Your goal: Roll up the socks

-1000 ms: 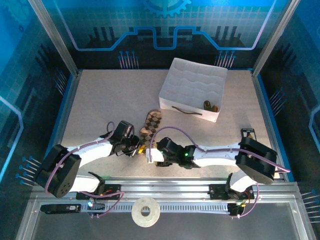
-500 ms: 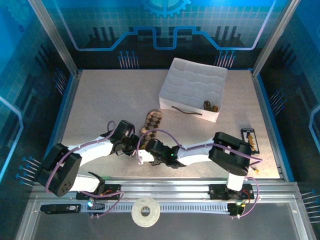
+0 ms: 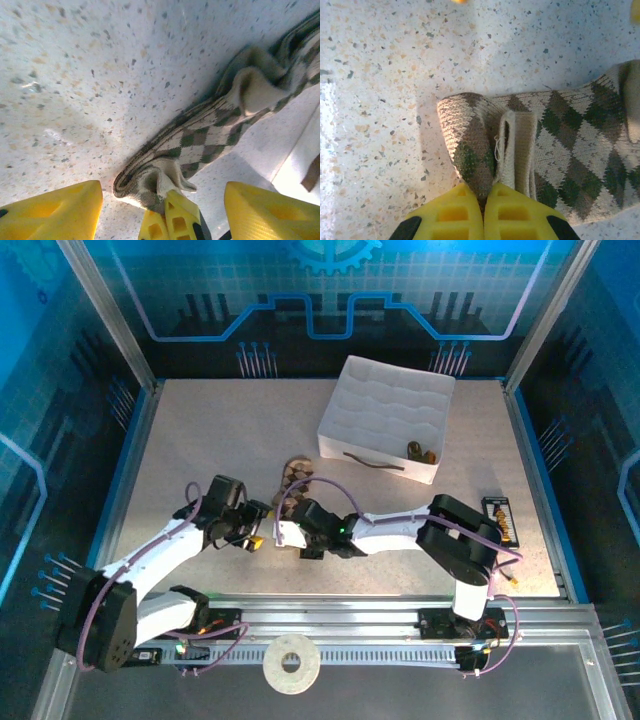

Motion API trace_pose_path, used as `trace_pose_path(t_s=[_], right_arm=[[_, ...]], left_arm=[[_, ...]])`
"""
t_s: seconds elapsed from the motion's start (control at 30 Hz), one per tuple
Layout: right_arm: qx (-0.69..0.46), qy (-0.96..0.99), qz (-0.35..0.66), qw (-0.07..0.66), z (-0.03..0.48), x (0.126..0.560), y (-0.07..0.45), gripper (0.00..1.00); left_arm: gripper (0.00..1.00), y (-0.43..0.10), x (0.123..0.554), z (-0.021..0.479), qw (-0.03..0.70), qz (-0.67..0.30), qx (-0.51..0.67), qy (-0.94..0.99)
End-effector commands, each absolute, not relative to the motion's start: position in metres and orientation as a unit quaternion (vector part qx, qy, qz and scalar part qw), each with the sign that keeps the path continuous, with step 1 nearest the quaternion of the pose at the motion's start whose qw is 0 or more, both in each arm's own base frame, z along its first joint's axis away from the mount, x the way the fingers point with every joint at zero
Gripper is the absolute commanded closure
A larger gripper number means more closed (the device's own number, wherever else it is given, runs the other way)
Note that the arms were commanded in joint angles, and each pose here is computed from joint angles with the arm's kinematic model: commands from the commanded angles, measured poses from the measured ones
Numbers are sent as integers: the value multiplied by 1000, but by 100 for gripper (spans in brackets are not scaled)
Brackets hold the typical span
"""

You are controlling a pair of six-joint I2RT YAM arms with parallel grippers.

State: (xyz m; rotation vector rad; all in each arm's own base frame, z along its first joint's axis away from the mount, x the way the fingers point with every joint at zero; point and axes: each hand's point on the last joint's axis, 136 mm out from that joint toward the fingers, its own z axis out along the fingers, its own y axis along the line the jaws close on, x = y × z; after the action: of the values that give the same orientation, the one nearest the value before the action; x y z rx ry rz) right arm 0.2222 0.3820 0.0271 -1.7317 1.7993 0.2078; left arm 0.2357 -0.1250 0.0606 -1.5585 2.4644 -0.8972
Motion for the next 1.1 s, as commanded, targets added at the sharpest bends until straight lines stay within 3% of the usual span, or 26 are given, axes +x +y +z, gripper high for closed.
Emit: trace_pose_path(t_s=[0.0,0.23,0.47,0.73,0.9,1.07], right_arm=[[-645,716,136,229,10,201,374,100],[-588,757,245,146,24,194,387,100],[-528,790,307,53,17,190,393,100],[-476,804,356,13,18,194,397,100],[-457,804,381,-5,21,194,399,100],[-462,800,383,-2,26,194,401,100]], left_arm=[[34,-117,221,65,27,-275,-527,804],[43,-131,204,61,-15,-312,-561,766],[42,-150,199,46,-45,-317,-578,751],[41,-158,207,29,-54,-296,-583,754],[59,-155,200,16,-72,-262,-598,754],[90,-152,187,9,-98,-225,-615,749]])
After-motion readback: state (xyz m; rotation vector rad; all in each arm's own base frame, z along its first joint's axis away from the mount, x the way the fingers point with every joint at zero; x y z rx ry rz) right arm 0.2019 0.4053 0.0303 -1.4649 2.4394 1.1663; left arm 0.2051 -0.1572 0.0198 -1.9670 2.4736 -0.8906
